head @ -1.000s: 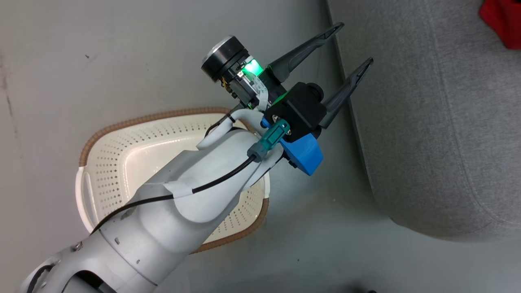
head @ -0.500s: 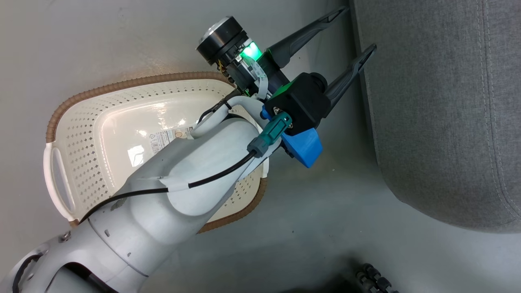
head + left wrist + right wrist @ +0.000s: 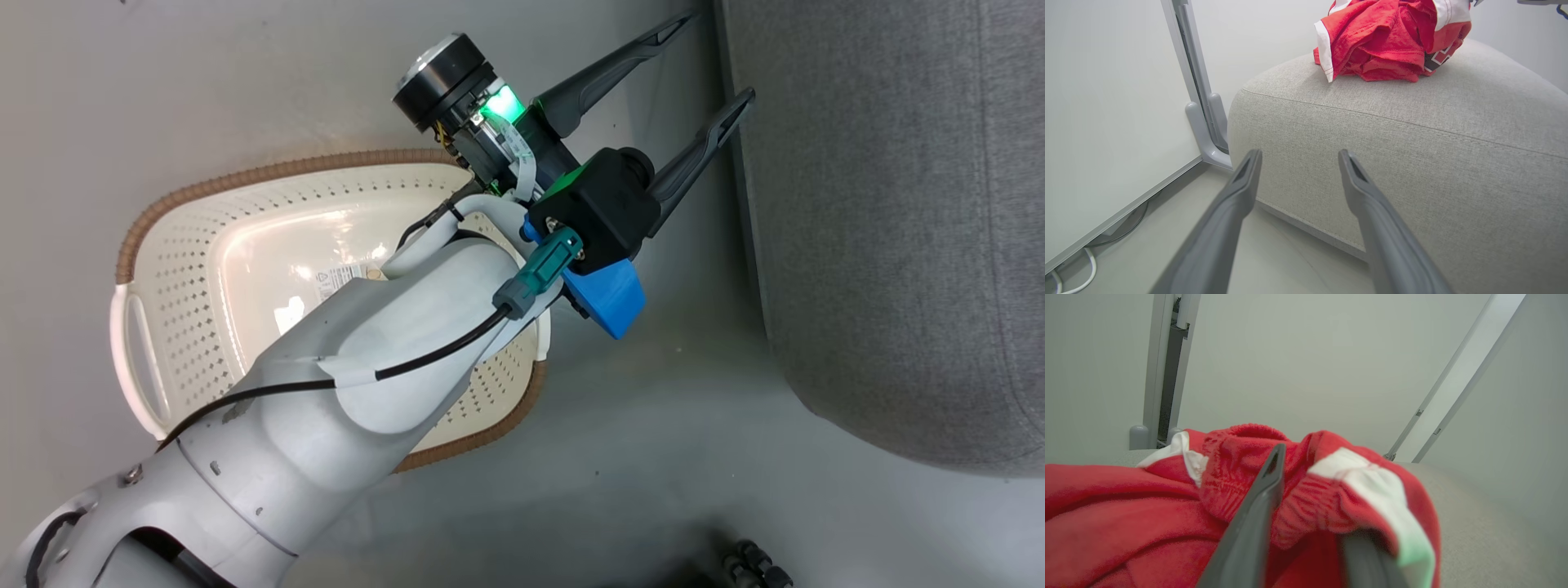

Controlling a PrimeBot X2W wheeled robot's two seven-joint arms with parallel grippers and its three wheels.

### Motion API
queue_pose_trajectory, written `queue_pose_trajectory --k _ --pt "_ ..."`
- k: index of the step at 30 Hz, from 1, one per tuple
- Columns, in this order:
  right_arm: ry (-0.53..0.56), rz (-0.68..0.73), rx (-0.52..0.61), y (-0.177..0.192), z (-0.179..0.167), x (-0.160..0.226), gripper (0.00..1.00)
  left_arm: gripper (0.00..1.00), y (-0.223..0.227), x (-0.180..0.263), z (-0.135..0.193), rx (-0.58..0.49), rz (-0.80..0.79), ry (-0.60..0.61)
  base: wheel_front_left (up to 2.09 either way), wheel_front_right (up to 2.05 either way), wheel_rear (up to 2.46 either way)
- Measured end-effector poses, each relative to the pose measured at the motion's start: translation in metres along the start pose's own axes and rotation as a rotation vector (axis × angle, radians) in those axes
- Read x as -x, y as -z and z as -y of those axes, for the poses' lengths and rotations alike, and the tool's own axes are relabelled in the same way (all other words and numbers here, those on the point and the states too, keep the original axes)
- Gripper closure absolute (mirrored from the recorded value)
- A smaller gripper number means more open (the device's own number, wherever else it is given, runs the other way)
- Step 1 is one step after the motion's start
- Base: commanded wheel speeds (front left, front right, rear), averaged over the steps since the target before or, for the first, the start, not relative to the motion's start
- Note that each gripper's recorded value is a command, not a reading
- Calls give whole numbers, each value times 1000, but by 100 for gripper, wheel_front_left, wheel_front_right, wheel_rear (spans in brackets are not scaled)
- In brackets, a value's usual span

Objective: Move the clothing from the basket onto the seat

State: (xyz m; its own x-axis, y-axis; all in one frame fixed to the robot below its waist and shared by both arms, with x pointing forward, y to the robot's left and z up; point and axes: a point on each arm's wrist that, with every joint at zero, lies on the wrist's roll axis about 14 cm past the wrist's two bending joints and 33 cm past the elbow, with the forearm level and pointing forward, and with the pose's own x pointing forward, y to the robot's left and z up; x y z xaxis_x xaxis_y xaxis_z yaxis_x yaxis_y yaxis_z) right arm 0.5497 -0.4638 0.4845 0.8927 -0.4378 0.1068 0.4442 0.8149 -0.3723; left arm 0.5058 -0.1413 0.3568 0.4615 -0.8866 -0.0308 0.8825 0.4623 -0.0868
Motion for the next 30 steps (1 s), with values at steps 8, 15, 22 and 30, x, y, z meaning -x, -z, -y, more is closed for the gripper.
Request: queue_pose_trajectory --k 8,15,22,30 --pt "-43 -19 50 -9 12 39 0 0 -36 8 6 -18 35 -39 0 0 0" --pt "-61 -56 22 -11 20 88 0 0 -81 24 13 -33 80 -104 0 0 0" --pt "-89 6 -47 -42 18 121 0 0 -120 56 15 -48 125 -211 0 0 0" --pt "-206 117 -161 -88 -22 158 0 0 -152 125 -10 -75 165 -462 0 0 0"
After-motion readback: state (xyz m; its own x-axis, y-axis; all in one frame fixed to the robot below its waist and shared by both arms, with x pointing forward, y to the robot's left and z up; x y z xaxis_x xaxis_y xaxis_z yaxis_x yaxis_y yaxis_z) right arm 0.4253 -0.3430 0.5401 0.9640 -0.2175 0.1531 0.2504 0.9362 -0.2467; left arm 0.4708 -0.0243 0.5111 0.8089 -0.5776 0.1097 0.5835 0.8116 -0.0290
